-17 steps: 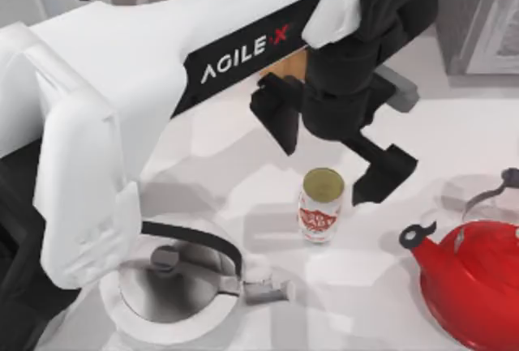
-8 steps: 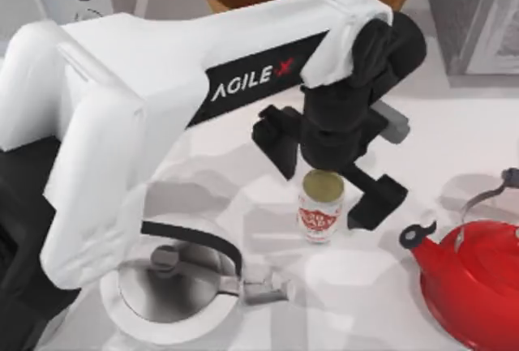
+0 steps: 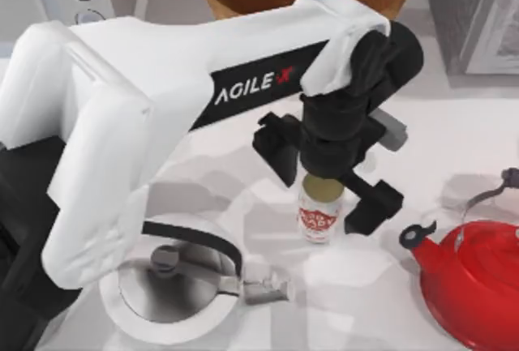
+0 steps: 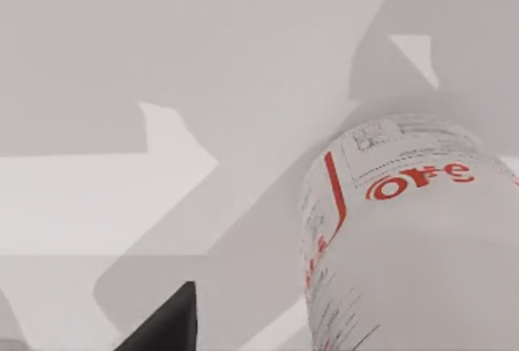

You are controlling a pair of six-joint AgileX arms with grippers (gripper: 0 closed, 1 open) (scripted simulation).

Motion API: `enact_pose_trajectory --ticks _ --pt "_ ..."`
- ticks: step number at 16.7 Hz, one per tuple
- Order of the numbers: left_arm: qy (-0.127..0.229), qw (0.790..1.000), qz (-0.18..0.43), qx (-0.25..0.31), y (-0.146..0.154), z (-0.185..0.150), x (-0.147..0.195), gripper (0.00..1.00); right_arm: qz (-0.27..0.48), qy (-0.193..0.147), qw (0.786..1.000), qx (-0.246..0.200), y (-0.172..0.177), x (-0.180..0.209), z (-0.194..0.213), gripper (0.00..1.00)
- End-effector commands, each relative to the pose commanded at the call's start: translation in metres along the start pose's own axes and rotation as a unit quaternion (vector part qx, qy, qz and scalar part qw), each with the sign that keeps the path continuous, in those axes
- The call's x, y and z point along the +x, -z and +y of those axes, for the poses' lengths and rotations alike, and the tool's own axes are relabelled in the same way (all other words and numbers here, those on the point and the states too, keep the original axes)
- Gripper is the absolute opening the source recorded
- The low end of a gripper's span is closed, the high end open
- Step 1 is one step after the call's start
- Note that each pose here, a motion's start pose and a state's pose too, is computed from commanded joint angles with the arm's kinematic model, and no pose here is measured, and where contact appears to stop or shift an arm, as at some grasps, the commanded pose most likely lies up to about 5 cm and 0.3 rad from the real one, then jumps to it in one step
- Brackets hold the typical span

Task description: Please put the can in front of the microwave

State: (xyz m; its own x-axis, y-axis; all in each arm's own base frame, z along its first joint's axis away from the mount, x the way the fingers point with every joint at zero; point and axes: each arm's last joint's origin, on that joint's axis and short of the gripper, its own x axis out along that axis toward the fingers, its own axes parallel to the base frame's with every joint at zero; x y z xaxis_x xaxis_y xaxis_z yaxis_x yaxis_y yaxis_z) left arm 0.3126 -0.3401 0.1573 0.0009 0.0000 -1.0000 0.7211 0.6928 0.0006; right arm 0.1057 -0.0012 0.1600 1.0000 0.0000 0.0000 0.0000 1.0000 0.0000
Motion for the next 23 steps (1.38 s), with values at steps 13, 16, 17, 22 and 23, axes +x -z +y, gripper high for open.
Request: enact_pose_trajectory --ticks 13,16,17,22,23 --pt "0.000 1.000 0.000 0.000 0.0000 0.0000 0.0000 0.00 0.000 0.000 1.000 0.000 0.0000 0.0000 0.0000 1.00" --pt "0.000 1.000 0.000 0.000 0.0000 0.0000 0.0000 0.00 0.000 0.000 1.000 0.000 0.0000 0.0000 0.0000 1.00" --pt "0.000 1.000 0.000 0.000 0.0000 0.0000 0.0000 0.00 0.000 0.000 1.000 0.000 0.0000 0.0000 0.0000 1.00" --pt "0.001 1.000 0.001 0.000 -0.0005 0.0002 -0.0039 0.00 0.000 0.000 1.000 0.000 0.0000 0.0000 0.0000 1.00" --pt "0.001 1.000 -0.001 0.000 -0.0010 0.0002 -0.0099 0.00 0.000 0.000 1.000 0.000 0.0000 0.0000 0.0000 1.00"
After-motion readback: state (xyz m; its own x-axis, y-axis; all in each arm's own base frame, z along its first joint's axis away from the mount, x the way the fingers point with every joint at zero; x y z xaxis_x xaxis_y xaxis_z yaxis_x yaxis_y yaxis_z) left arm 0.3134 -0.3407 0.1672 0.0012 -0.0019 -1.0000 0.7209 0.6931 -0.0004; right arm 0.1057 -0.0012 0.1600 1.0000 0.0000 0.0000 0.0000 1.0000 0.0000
